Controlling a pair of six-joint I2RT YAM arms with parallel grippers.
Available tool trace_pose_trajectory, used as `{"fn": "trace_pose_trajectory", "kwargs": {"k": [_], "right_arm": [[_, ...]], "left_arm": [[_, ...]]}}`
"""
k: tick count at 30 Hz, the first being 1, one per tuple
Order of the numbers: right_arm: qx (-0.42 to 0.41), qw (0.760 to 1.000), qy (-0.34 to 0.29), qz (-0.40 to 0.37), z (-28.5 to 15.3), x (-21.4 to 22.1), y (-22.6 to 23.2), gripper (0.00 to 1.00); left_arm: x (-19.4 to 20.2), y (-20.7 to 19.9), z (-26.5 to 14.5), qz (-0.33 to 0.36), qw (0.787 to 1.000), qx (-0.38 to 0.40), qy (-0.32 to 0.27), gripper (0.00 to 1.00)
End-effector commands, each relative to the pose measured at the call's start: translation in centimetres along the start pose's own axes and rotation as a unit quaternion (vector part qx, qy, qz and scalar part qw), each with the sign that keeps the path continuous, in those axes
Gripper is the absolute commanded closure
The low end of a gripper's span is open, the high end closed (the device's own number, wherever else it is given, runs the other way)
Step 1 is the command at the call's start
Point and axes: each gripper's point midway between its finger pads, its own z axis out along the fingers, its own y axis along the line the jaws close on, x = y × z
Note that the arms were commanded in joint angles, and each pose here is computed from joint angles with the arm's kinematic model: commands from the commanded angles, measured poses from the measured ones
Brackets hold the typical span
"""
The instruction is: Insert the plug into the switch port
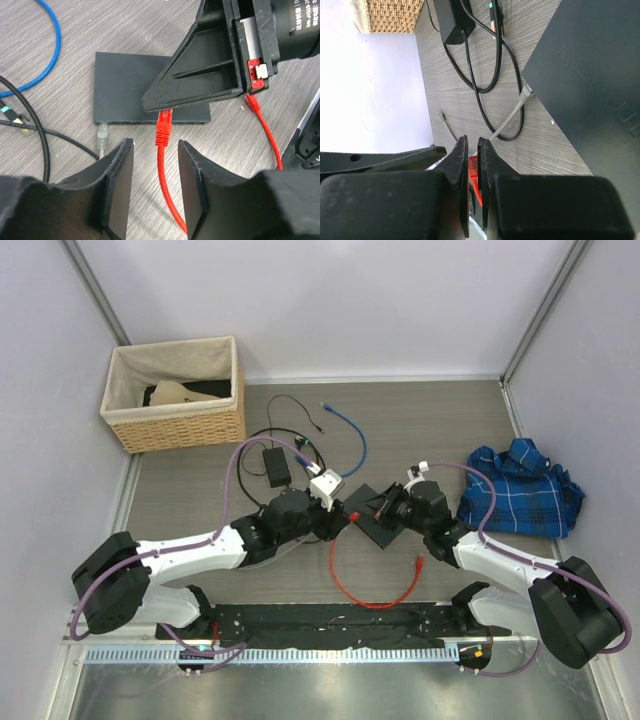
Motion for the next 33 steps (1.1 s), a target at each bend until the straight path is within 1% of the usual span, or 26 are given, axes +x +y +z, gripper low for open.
{"fn": "trace_pose_trajectory", "kwargs": {"k": [1,11,14,18,22,25,28,29,31,33], "right_arm": [[-0.024,1.0,-0.016,0.002,-0.3,-0.5,1.5,0.99],[-0.028,1.0,-0.013,0.001,-0.3,-0.5,1.8,0.99],[-0.029,0.999,-0.014,0.0,-0.3,-0.4,1.8,0.99],[-0.031,0.999,-0.014,0.001,-0.3,-0.4,2.0,0.99],[-0.031,0.999,-0.015,0.0,-0.4,-0.5,2.1,0.99],[-0.031,0.999,-0.015,0.0,-0.4,-0.5,2.1,0.99],[-0.032,0.999,-0.015,-0.001,-0.4,-0.4,2.0,0.99],[-0.034,0.999,-0.016,-0.003,-0.4,-0.4,2.1,0.99],[-0.03,0.999,-0.018,-0.008,-0.4,-0.5,1.9,0.98],[-0.025,0.999,-0.02,-0.023,-0.3,-0.7,1.8,0.9]], "left_arm": [[-1.4,-0.6,0.8,0.007,0.999,0.012,-0.036,0.57],[0.0,-0.3,1.9,-0.008,1.0,0.006,-0.023,0.58],[0.2,-0.2,2.1,-0.011,1.0,0.002,-0.021,0.6],[0.3,-0.3,2.3,-0.015,1.0,0.005,-0.02,0.65],[0.6,-0.6,2.4,-0.019,1.0,0.012,-0.016,0.66],[0.6,-0.5,2.4,-0.02,1.0,0.012,-0.017,0.75],[0.6,-0.6,2.2,-0.021,1.0,0.013,-0.018,0.87],[0.6,-0.5,2.2,-0.021,1.0,0.012,-0.017,0.98],[0.5,-0.5,2.0,-0.024,0.999,0.011,-0.021,1.0],[0.7,-0.4,1.9,-0.025,1.0,0.007,-0.018,1.0]]}}
